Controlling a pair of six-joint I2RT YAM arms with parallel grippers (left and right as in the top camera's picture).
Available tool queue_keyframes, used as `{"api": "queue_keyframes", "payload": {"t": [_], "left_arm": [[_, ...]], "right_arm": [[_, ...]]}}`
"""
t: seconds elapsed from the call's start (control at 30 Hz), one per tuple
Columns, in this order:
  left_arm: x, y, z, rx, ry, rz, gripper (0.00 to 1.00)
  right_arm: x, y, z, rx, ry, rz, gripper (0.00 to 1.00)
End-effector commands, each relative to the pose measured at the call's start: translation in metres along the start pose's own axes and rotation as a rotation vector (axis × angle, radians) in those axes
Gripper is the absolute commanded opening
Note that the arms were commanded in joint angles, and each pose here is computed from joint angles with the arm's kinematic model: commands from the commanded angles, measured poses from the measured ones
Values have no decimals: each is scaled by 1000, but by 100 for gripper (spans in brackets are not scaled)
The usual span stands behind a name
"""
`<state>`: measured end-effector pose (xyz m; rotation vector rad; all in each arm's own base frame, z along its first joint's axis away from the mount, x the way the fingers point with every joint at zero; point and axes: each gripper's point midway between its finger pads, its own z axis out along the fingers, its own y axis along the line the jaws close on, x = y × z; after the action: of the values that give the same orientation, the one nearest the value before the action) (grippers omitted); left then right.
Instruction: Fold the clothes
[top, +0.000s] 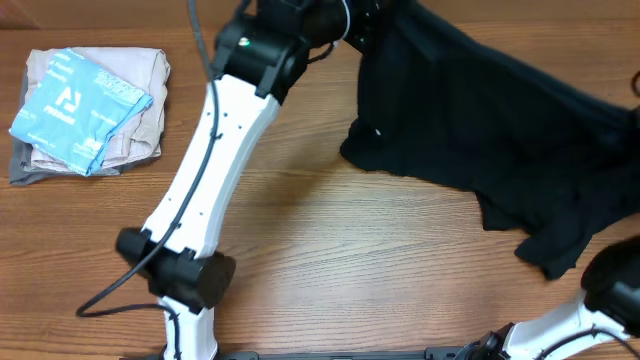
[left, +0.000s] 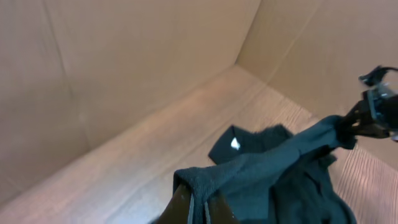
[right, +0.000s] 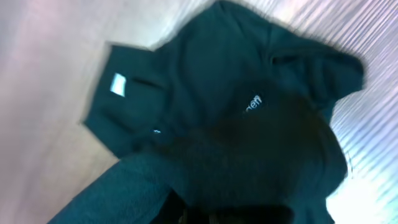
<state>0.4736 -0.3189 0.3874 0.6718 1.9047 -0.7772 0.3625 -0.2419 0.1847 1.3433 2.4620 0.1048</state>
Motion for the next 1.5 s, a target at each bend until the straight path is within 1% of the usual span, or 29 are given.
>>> {"api": "queue_keyframes", "payload": {"t": [0.0, 0.2, 0.37, 0.5, 0.6, 0.63, 0.67, 0.7, 0.77, 0.83, 0.9, 1.0, 1.1, 1.17, 1.23, 1.4, 1.47], "left_arm": [[8, 12, 10, -28, 19, -17, 4], [14, 12, 14, -26, 37, -23, 4], [19, 12, 14, -28, 55, -31, 4], [24, 12, 14, -29, 77, -42, 4], [26, 12, 14, -30, 85, -45, 4], [26, 12, 14, -30, 85, -45, 4], [26, 12, 14, -30, 85, -45, 4], [26, 12, 14, -30, 85, -45, 4], [26, 12, 14, -30, 85, -45, 4], [26, 12, 14, -30, 85, -45, 4], [26, 12, 14, -30, 85, -45, 4], [26, 12, 14, -29, 85, -45, 4], [26, 12, 14, -29, 85, -46, 5], [26, 12, 14, -29, 85, -45, 5], [26, 12, 14, -30, 85, -45, 6], [26, 12, 14, -30, 85, -45, 7], [26, 12, 14, -30, 84, -45, 8]], "right_arm": [[4, -18, 28, 65, 36, 12, 4], [18, -28, 61, 97, 120, 22, 4], [28, -34, 72, 111, 152, 29, 4], [24, -32, 74, 102, 134, 27, 18], [26, -33, 74, 104, 139, 29, 38], [27, -33, 73, 107, 145, 37, 47], [29, -34, 73, 113, 152, 51, 54], [31, -36, 72, 118, 160, 63, 59], [34, -38, 72, 124, 172, 70, 61], [33, -39, 72, 123, 169, 71, 67], [32, -39, 72, 123, 168, 73, 71], [36, -42, 71, 132, 181, 100, 70], [46, -47, 71, 150, 223, 135, 67], [59, -51, 70, 155, 274, 150, 62], [68, -52, 71, 134, 319, 171, 59], [81, -58, 76, 50, 393, 251, 58], [82, -65, 84, 22, 396, 286, 58]]}}
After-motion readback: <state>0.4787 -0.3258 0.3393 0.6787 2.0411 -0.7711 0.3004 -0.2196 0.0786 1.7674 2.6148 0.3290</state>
